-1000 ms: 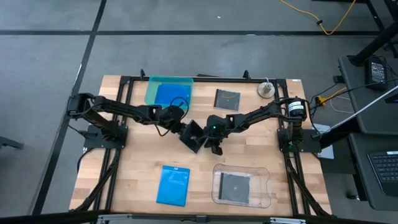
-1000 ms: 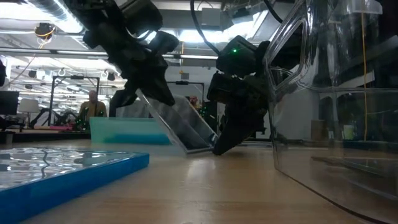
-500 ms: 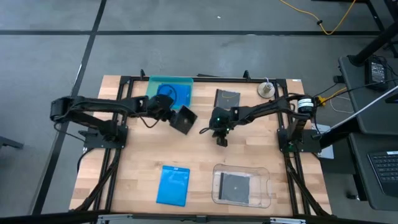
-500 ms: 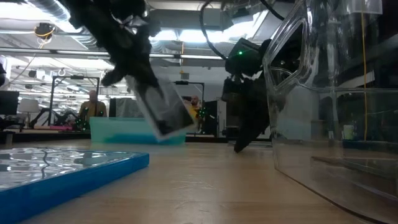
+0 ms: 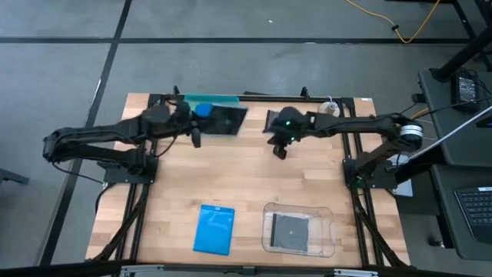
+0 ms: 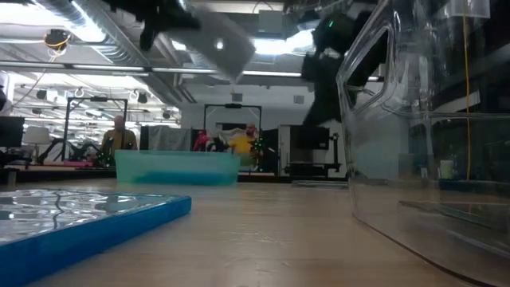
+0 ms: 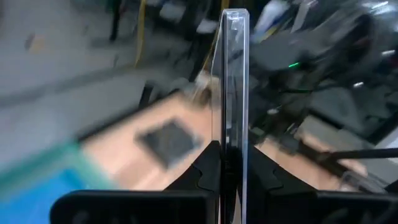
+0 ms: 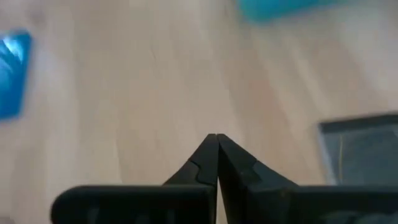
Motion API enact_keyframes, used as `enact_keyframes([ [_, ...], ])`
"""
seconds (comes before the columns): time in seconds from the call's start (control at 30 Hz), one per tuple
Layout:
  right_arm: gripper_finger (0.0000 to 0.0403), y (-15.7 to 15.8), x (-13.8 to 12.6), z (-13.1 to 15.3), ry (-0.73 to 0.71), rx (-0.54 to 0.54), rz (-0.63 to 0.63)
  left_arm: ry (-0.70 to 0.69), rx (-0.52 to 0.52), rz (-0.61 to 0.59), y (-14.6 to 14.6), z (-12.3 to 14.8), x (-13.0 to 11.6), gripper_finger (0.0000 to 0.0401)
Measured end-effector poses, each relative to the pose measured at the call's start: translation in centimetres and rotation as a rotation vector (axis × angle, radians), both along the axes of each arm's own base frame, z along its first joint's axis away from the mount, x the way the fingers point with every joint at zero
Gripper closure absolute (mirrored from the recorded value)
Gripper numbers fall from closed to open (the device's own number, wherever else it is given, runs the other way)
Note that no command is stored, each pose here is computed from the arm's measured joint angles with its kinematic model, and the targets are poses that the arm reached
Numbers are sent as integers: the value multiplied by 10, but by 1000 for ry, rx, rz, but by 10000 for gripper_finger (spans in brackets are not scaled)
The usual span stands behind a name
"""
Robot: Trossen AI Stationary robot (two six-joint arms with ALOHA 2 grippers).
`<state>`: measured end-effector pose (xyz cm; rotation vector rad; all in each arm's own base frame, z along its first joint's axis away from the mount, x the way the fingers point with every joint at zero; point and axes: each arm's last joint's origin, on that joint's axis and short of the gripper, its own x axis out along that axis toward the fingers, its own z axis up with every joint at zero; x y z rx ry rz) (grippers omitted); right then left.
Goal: Pick & place jewel cases by type
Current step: Put the bottom black CD case into the transparent bin
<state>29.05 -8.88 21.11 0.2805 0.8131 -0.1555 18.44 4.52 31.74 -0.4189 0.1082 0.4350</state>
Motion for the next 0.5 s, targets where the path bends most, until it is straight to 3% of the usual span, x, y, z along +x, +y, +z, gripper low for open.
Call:
enact_keyframes([
  [0.2, 394, 0, -19, 52, -227, -46, -38, -159, 205, -32, -6, 27, -16, 381],
  [0.5, 394, 14, -62, 130, -623, -207, -69, -140, 424, -93, -10, 62, -28, 381],
])
